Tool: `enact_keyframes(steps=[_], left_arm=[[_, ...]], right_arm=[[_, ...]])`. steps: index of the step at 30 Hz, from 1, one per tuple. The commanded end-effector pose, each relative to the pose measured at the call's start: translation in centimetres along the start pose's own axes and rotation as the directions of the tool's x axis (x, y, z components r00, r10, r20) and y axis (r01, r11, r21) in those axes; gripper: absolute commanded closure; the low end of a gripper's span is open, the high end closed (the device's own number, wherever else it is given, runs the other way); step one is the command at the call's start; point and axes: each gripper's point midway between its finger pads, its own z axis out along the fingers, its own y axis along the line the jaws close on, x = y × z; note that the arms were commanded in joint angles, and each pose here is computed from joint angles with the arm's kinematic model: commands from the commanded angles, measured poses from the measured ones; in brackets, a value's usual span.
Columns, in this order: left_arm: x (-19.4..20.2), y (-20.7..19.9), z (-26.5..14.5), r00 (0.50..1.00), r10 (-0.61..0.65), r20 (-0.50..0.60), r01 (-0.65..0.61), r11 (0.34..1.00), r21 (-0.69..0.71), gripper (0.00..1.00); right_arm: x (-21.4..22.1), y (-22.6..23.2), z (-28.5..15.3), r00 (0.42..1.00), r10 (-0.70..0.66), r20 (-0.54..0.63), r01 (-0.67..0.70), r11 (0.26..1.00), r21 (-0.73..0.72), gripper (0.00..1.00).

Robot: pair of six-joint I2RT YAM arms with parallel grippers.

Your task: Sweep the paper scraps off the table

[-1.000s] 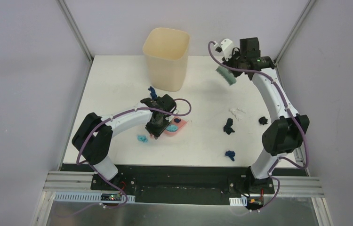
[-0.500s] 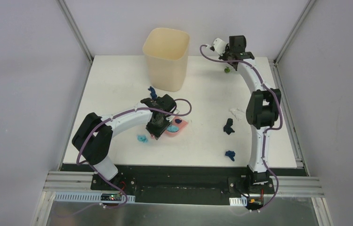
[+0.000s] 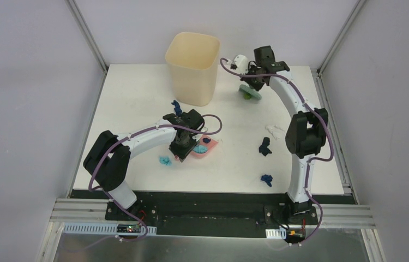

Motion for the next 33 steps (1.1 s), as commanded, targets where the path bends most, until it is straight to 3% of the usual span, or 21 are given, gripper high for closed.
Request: enact_keyframes(steps=[1, 8, 16, 23, 29, 33], left_arm=[[-0.5, -1.2, -0.2, 1.000, 0.016, 0.009, -0.017, 0.999, 0.048, 1.00], [-0.4, -1.9, 0.6, 0.999, 0.035, -0.025, -0.034, 0.998, 0.060, 1.00], [-0.3, -1.9, 1.0, 0.998, 0.039, -0.046, -0.037, 0.998, 0.057, 1.00], [-0.4, -1.9, 0.7, 0.999, 0.039, -0.024, -0.038, 0.998, 0.053, 1.00], [-0.7, -1.9, 0.3, 0.999, 0.038, 0.007, -0.038, 0.998, 0.059, 1.00], [-1.0, -2.0, -0.1, 0.998, 0.038, 0.045, -0.040, 0.997, 0.063, 1.00]], right_arm=[[-2.9, 10.0, -4.1, 0.969, 0.245, 0.008, -0.227, 0.910, -0.346, 1.00], [-5.6, 17.2, -6.5, 0.896, 0.431, -0.103, -0.405, 0.701, -0.586, 1.00], [-8.0, 23.0, -10.1, 0.862, 0.472, -0.185, -0.451, 0.547, -0.705, 1.00], [-8.0, 24.1, -12.5, 0.871, 0.460, -0.170, -0.438, 0.575, -0.691, 1.00], [-7.4, 18.0, -12.5, 0.878, 0.477, -0.050, -0.455, 0.795, -0.402, 1.00], [-6.7, 15.2, -12.9, 0.884, 0.468, -0.013, -0.453, 0.848, -0.277, 1.00]])
